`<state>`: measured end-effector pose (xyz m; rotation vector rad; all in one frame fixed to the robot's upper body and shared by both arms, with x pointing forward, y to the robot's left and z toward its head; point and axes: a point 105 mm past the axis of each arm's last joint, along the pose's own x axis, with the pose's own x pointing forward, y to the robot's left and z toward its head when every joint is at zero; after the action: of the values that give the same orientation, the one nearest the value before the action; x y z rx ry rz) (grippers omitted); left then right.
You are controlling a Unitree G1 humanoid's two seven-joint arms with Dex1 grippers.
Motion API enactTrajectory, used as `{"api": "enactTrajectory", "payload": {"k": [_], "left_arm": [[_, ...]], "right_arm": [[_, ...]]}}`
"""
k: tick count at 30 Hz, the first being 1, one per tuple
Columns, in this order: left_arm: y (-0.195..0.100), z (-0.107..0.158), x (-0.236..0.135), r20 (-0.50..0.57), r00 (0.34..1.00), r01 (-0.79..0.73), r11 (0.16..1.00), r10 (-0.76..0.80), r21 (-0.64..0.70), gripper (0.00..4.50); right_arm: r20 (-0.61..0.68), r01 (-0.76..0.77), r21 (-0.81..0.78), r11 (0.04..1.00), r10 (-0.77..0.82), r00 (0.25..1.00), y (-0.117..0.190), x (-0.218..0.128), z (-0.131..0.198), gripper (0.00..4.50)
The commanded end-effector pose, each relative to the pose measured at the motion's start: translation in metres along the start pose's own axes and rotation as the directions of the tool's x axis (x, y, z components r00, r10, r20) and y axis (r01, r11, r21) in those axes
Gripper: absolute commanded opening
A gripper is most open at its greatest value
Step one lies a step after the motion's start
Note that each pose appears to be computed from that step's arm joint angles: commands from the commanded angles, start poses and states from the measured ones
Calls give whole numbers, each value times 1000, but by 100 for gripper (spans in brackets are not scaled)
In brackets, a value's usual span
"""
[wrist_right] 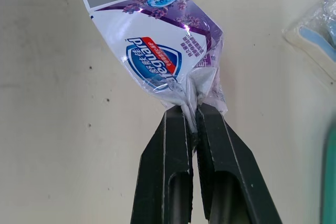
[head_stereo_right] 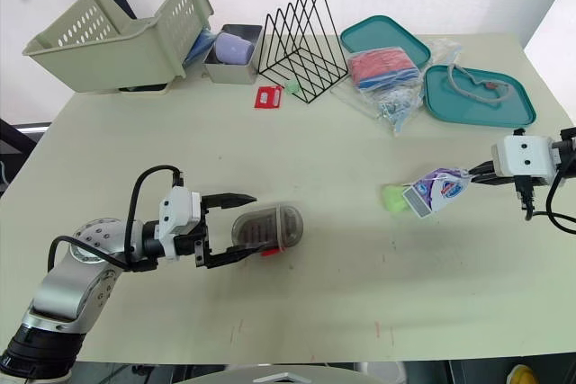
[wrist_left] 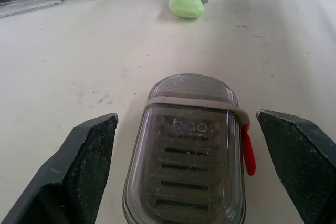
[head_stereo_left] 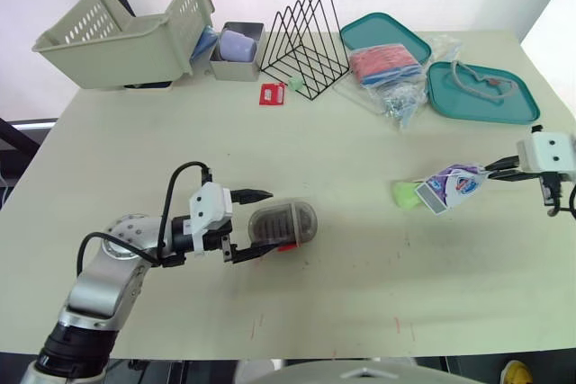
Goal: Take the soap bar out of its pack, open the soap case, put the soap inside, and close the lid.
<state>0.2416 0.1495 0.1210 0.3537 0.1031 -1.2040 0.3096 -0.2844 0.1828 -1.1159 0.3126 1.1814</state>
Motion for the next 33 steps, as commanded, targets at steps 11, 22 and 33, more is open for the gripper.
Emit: {"api": "enactTrajectory", "payload": {"k": [11, 22, 33], "left_arm": [[-2, 6, 4, 22, 1000, 11, 999, -11, 39, 450], [-1, 5, 4, 18, 1000, 15, 999, -15, 46, 450], [0, 19, 4, 110, 994, 24, 1000, -23, -5, 450]], "right_arm": [[-130, -20, -164, 986, -1, 992, -18, -29, 10, 2], [-190, -8, -166, 986, -24, 982, -23, -41, 2, 2], [-164, 102, -1, 995, -101, 981, -19, -64, -18, 2]]}}
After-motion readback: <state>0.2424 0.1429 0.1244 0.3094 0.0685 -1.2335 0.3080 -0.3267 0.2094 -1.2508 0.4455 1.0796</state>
